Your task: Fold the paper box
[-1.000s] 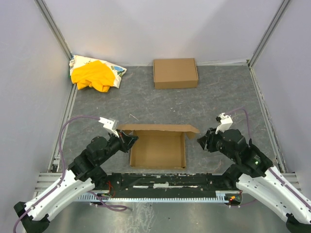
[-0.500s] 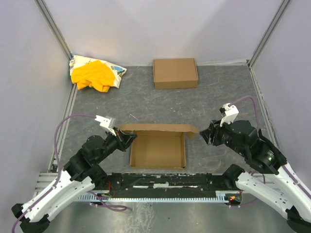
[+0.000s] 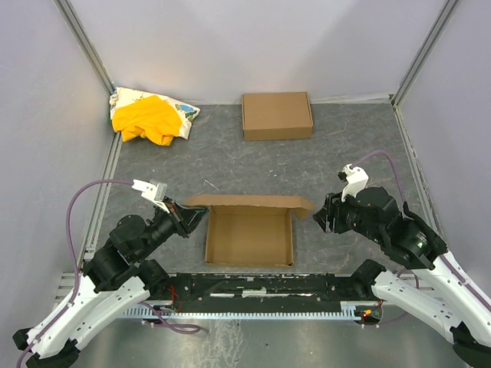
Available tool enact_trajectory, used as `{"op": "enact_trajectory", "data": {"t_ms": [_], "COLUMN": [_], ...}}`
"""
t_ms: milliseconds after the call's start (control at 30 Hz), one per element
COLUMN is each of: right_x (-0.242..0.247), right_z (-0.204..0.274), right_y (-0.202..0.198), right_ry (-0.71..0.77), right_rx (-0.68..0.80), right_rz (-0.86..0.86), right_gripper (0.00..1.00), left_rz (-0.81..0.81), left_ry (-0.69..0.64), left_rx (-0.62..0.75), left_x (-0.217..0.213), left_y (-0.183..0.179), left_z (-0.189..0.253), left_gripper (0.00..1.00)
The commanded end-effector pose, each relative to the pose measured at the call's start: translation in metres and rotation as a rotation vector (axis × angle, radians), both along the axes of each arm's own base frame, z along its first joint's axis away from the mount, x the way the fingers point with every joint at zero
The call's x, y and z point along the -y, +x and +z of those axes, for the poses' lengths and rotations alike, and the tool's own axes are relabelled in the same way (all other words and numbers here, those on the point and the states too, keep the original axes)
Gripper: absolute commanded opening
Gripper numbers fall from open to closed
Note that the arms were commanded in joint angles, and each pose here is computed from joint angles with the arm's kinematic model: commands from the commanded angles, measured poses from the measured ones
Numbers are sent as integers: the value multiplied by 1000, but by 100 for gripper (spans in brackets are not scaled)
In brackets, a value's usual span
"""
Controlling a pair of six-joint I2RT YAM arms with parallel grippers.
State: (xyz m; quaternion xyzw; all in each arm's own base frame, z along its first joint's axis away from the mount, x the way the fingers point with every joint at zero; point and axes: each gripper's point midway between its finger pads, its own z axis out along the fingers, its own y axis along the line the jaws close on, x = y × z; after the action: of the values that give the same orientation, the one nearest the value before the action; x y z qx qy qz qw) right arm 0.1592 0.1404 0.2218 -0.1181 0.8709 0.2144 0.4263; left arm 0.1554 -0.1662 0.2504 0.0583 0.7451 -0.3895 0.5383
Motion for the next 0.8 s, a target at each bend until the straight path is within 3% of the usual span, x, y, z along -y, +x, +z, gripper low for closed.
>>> {"op": "enact_trajectory", "data": {"t_ms": [0, 167, 400, 767], "right_x": [-15, -23, -30, -48], "right_z": [-6, -30, -56, -64], "right_y": [-17, -20, 9, 47], "right_ry": [24, 23, 33, 78], "right_rx": [-60, -97, -68, 53], "right_rz": [119, 154, 55, 5], "right_gripper": [58, 59, 58, 57], "left_rz": [-8, -22, -20, -29], "left_ry": [-35, -55, -47, -55], "left_rx": [40, 42, 54, 79], "left_x": [-1, 2, 1, 0], "left_y": [-3, -5, -4, -6], "left_z": [28, 40, 43, 54], "left_gripper": [17, 17, 17, 17]}}
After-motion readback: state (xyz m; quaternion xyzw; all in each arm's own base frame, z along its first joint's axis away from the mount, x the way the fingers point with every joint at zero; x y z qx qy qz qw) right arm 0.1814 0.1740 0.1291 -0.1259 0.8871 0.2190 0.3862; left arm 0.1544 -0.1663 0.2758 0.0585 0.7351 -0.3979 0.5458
